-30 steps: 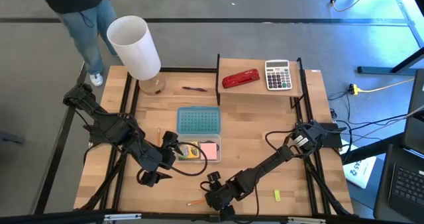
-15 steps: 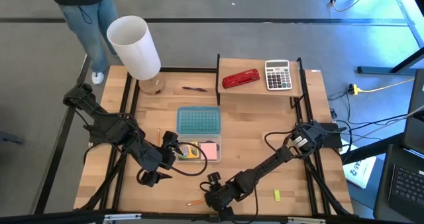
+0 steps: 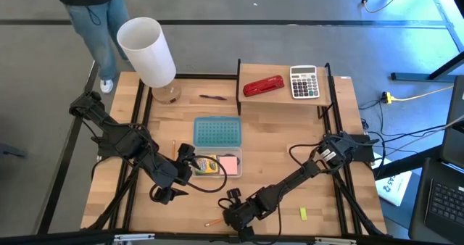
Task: Pack school essentials
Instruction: Put the yellow pencil into the blue supply box
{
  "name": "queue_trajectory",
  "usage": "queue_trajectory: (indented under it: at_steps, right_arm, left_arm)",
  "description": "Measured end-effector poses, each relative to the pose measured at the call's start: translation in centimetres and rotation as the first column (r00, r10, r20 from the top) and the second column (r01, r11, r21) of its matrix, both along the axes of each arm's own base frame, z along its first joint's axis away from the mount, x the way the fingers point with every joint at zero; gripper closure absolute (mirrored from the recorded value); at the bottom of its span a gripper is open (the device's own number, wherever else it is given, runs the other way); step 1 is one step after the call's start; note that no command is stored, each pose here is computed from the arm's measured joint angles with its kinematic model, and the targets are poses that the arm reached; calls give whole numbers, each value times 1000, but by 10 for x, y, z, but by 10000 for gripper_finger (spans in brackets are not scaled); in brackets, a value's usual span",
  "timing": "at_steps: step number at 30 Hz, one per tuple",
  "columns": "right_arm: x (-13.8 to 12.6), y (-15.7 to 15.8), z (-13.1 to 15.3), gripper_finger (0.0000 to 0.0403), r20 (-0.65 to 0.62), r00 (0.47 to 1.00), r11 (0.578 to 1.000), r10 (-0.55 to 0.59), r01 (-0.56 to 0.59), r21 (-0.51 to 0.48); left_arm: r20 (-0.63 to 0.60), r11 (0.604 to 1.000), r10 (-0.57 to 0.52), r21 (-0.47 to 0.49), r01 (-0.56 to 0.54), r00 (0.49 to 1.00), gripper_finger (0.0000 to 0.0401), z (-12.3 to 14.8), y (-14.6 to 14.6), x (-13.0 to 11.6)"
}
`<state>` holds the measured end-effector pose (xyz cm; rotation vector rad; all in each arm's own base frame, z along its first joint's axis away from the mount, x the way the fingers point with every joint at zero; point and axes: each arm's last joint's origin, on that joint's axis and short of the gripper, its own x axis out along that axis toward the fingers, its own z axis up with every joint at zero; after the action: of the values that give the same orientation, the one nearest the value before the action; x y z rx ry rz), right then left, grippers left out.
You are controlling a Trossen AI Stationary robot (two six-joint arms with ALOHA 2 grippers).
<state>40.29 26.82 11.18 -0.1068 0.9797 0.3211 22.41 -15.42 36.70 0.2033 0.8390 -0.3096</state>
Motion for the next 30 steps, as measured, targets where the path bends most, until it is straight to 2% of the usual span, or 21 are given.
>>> queue_trajectory:
  at_steps: [4,20,30]
  right_arm:
    - [0,0,0,384,-2,1000,1000,-3,3,1]
    - [4,-4,2,385,11,999,999,-32,32,31]
    - [5,-14,14,386,4,998,998,-61,61,6]
  left_arm:
    - [0,1000,0,0,0,1000,5,0,0,0]
    - [0,1000,0,0,0,1000,5,0,0,0]
    - [0,1000,0,0,0,1000,5,0,0,0]
